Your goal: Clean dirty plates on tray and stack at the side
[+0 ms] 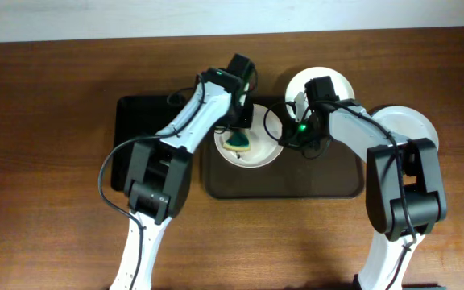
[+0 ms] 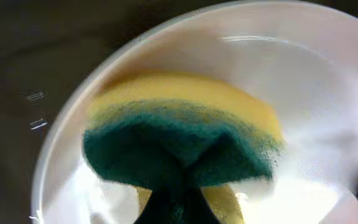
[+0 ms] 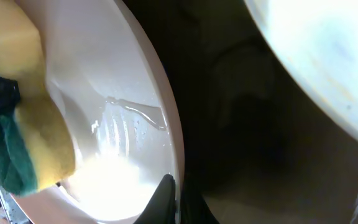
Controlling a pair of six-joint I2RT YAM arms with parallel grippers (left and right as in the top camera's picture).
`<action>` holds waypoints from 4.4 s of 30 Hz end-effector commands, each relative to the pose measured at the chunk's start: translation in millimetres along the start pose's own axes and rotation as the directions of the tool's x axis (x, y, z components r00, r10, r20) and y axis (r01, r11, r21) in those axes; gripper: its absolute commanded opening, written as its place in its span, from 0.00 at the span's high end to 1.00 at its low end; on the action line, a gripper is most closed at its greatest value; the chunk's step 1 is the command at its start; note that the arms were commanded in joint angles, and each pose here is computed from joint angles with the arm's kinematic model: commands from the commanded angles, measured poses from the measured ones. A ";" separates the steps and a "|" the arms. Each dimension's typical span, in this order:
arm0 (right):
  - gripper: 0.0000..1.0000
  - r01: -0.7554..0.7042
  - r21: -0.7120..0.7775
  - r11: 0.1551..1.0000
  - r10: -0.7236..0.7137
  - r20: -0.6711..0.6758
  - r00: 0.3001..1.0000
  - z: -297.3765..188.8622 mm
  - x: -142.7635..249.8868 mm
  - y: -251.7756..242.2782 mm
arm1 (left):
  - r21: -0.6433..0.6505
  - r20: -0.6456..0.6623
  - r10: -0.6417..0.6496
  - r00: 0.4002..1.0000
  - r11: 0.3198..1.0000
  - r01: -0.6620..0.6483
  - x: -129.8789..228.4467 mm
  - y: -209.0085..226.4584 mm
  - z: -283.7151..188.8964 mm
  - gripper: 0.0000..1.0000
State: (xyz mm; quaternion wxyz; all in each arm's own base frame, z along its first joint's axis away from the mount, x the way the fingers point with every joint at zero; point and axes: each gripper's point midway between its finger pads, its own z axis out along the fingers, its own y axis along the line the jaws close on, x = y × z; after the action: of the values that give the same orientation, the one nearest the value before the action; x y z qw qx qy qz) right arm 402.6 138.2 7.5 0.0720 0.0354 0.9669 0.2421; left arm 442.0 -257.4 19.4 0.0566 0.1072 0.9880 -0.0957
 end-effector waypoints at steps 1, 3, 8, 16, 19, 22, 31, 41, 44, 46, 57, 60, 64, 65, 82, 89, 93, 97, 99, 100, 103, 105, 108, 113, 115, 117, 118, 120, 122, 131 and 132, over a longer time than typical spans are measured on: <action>0.96 0.009 -0.053 0.999 -0.012 -0.057 0.998 6.3 13.8 7.4 | 0.350 -0.029 0.229 0.973 0.914 -0.204 16.8 -56.3 -1.0 1.00; 0.96 -0.004 -0.064 0.998 -0.001 -0.081 0.997 7.3 20.8 7.8 | 0.314 -0.031 0.207 0.978 0.931 -0.187 14.1 -48.7 0.9 1.00; 0.96 -0.049 -0.117 0.992 0.031 -0.149 0.988 13.8 44.6 9.7 | 0.011 -0.019 0.046 0.999 0.999 -0.046 -0.2 9.6 8.4 1.00; 0.96 -0.044 -0.118 0.992 0.027 -0.142 0.989 14.0 42.9 9.9 | -0.416 -0.038 -0.229 0.973 0.889 0.193 32.7 87.7 -9.8 1.00; 0.96 -0.043 -0.118 0.992 0.026 -0.141 0.990 14.0 42.8 9.9 | -0.371 -0.104 -0.216 0.971 0.914 0.163 42.4 80.4 -8.3 1.00; 0.96 -0.042 -0.119 0.992 0.025 -0.139 0.990 14.1 42.2 10.1 | 0.061 -0.256 0.124 0.959 0.992 -0.112 57.0 16.1 -1.0 1.00; 0.96 -0.030 -0.144 0.989 0.012 -0.122 0.992 14.0 37.5 14.4 | 0.434 -0.213 0.501 0.839 0.818 -0.378 89.1 -37.6 -16.6 1.00; 0.96 -0.030 -0.143 0.989 0.013 -0.122 0.992 14.0 37.5 14.3 | -0.297 -0.160 0.021 0.987 0.952 -0.068 44.7 41.2 1.9 1.00; 0.96 -0.030 -0.144 0.989 0.012 -0.122 0.992 14.0 37.5 14.3 | -0.446 -0.048 -0.155 0.987 0.887 0.117 40.9 64.8 -3.3 1.00; 0.96 -0.030 -0.144 0.989 0.012 -0.122 0.992 14.0 37.5 14.3 | -0.507 0.046 -0.250 0.967 0.829 0.238 37.4 76.5 -7.6 1.00; 0.96 -0.030 -0.144 0.989 0.012 -0.122 0.992 14.1 37.6 14.4 | -0.045 -0.223 0.001 0.975 0.999 -0.012 58.3 -0.9 11.6 1.00; 0.96 -0.030 -0.144 0.989 0.012 -0.122 0.992 14.1 37.5 14.4 | 0.398 -0.226 0.296 0.928 0.898 -0.189 76.0 -65.0 -3.1 1.00; 0.96 -0.030 -0.144 0.989 0.012 -0.122 0.992 14.1 37.6 14.4 | 0.347 -0.190 0.265 0.945 0.919 -0.188 61.7 -55.3 2.1 1.00; 0.96 -0.030 -0.144 0.989 0.012 -0.122 0.992 14.1 37.6 14.4 | 0.297 -0.186 0.228 0.956 0.940 -0.167 55.9 -46.9 5.2 1.00; 0.96 -0.066 -0.109 0.992 0.052 -0.121 0.991 13.9 36.4 10.1 | -0.285 0.099 -0.223 0.970 0.927 0.243 -24.5 91.5 -65.4 1.00; 0.96 -0.028 0.127 0.992 0.032 -0.031 0.999 -37.6 24.4 -5.4 | -0.147 0.136 -0.118 0.984 0.980 0.138 -38.9 68.3 -141.8 1.00; 0.96 -0.007 0.264 0.965 -0.015 0.083 0.996 -99.1 21.9 -5.0 | -0.135 0.175 -0.114 0.978 0.981 0.139 -44.0 65.0 -156.8 1.00; 0.96 -0.012 0.432 0.902 -0.095 0.223 0.970 -155.0 21.9 -3.2 | -0.136 0.171 -0.113 0.979 0.981 0.137 -43.4 64.3 -155.6 1.00; 0.96 -0.049 0.537 0.842 -0.140 0.306 0.942 -184.2 23.5 -2.8 | -0.136 0.171 -0.113 0.979 0.981 0.137 -43.5 64.3 -155.4 1.00; 0.96 -0.070 0.579 0.813 -0.162 0.340 0.926 -194.8 24.0 -1.5 | -0.135 0.173 -0.113 0.978 0.981 0.137 -43.9 64.3 -155.5 1.00; 0.96 -0.090 0.692 0.716 -0.267 0.391 0.881 -216.3 27.6 9.1 | -0.135 0.173 -0.113 0.978 0.981 0.137 -44.0 64.2 -155.5 1.00; 0.96 -0.094 0.754 0.650 -0.340 0.399 0.852 -223.6 32.4 19.7 | -0.135 0.173 -0.113 0.978 0.981 0.137 -44.1 64.2 -155.5 1.00; 0.96 -0.113 0.816 0.567 -0.454 0.424 0.783 -235.5 36.2 42.0 | -0.135 0.173 -0.113 0.978 0.981 0.137 -44.1 64.2 -155.5 1.00; 0.96 -0.193 0.896 0.400 -0.680 0.431 0.593 -271.4 44.9 88.6 | -0.135 0.175 -0.113 0.978 0.981 0.137 -44.3 64.2 -155.6 1.00; 0.96 -0.250 0.903 0.349 -0.744 0.429 0.512 -287.8 50.0 105.3 | -0.135 0.174 -0.113 0.978 0.981 0.137 -44.2 64.2 -155.5 1.00; 0.96 -0.295 0.903 0.313 -0.790 0.420 0.446 -300.6 56.2 119.3 | -0.134 0.175 -0.113 0.978 0.981 0.138 -44.3 64.2 -155.6 1.00; 0.96 -0.296 0.903 0.313 -0.795 0.419 0.439 -301.0 57.3 121.4 | -0.134 0.175 -0.113 0.978 0.981 0.138 -44.3 64.2 -155.6 1.00; 0.96 -0.281 0.904 0.322 -0.792 0.420 0.444 -297.6 57.7 122.2 | -0.134 0.175 -0.113 0.978 0.981 0.138 -44.3 64.2 -155.6 1.00; 0.96 -0.265 0.894 0.362 -0.765 0.448 0.463 -290.3 56.0 118.3 | -0.134 0.175 -0.113 0.978 0.981 0.138 -44.3 64.2 -155.6 1.00; 0.96 -0.168 0.669 0.724 -0.261 0.491 0.831 -192.6 38.7 47.0 | -0.132 0.176 -0.128 0.976 0.980 0.152 -44.2 64.2 -155.5 1.00; 0.96 -0.172 0.624 0.762 -0.186 0.465 0.865 -178.0 37.0 39.7 | -0.132 0.176 -0.128 0.976 0.980 0.152 -44.2 64.2 -155.5 1.00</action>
State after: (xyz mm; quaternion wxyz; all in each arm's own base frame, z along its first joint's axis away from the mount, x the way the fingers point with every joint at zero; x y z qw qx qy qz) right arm 333.9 79.7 225.6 0.4031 0.0788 0.8756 -0.2542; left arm 483.6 -172.9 159.1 0.1320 0.0251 0.9905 -0.0293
